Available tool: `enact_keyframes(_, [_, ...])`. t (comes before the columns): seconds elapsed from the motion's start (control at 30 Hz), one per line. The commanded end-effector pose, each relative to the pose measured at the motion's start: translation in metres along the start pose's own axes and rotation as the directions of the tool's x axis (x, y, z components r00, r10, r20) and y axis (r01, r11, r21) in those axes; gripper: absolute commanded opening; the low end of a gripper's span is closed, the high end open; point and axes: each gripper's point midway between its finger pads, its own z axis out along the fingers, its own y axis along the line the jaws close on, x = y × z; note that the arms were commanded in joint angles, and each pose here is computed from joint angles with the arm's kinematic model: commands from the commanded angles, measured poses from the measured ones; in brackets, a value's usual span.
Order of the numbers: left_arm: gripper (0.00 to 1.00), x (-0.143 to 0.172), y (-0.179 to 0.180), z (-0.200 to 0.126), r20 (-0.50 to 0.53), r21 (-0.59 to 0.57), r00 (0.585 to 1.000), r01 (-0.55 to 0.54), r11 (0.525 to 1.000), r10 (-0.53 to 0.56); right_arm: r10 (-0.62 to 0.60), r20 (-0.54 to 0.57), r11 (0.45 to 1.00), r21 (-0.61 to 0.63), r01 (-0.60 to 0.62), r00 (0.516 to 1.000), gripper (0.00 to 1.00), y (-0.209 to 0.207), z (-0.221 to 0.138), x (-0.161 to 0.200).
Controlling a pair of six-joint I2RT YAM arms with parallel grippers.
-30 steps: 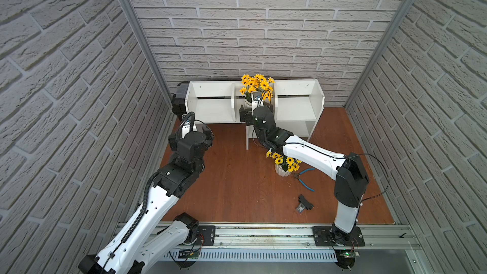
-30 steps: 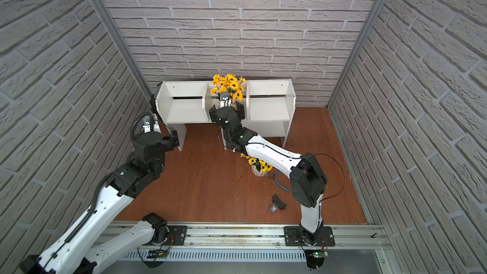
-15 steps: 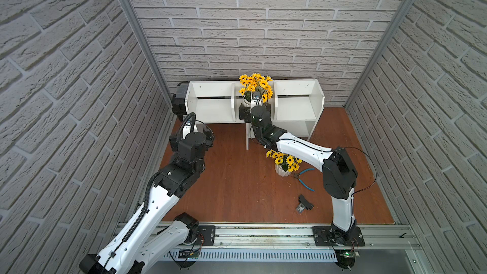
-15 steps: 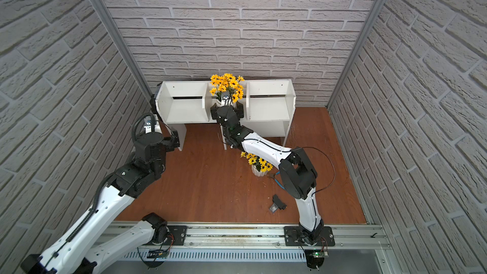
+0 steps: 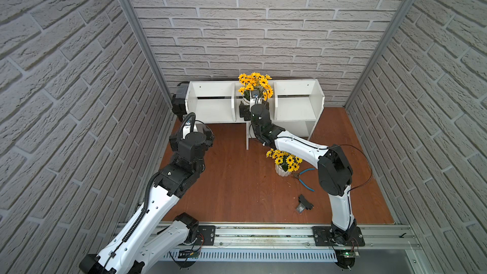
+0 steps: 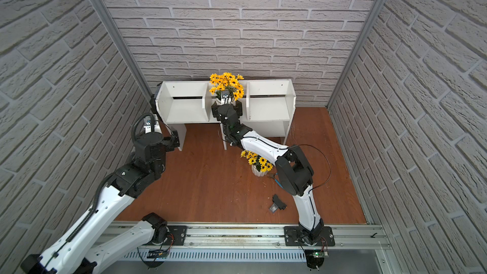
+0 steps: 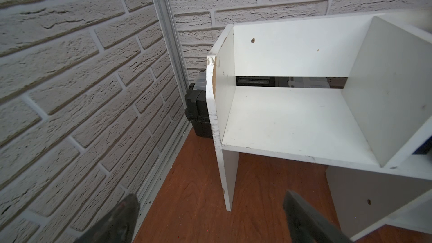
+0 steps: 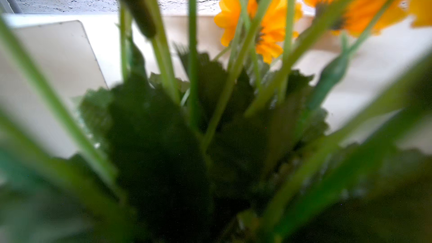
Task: Take the sunflower pots off the shelves
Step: Pick up the sunflower pot from the shelf.
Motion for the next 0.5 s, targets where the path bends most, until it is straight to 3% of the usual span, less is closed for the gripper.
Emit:
enact_keyframes(0.0, [0.98,-0.005,0.002,0.001,0.025,-0.010,0.999,0.044,0.999,-0.044,0.022,0.051,1.000,-0.007,-0.021,0.998,0.66,-0.005,0.000,-0.017])
enact_keyframes(0.07, [0.98,-0.005,0.003,0.001,0.025,-0.011,0.999,0.043,0.999,-0.042,0.013,0.047,1.000,-0.016,-0.013,0.999,0.48,-0.004,-0.002,-0.020])
enact_keyframes(0.17, [0.98,-0.005,0.003,0.002,0.025,-0.011,0.999,0.045,0.999,-0.045,0.000,0.037,1.000,-0.020,0.001,0.999,0.29,-0.006,-0.006,-0.024])
enact_keyframes(0.33, [0.98,-0.005,0.005,0.002,0.025,-0.018,0.999,0.047,0.999,-0.047,-0.044,0.002,0.997,-0.062,0.044,0.999,0.29,-0.002,-0.013,-0.024])
enact_keyframes(0.47, [0.98,-0.003,0.004,0.004,0.021,-0.019,0.999,0.045,0.999,-0.045,-0.038,0.017,0.992,-0.119,0.040,0.999,0.28,-0.004,-0.036,-0.054])
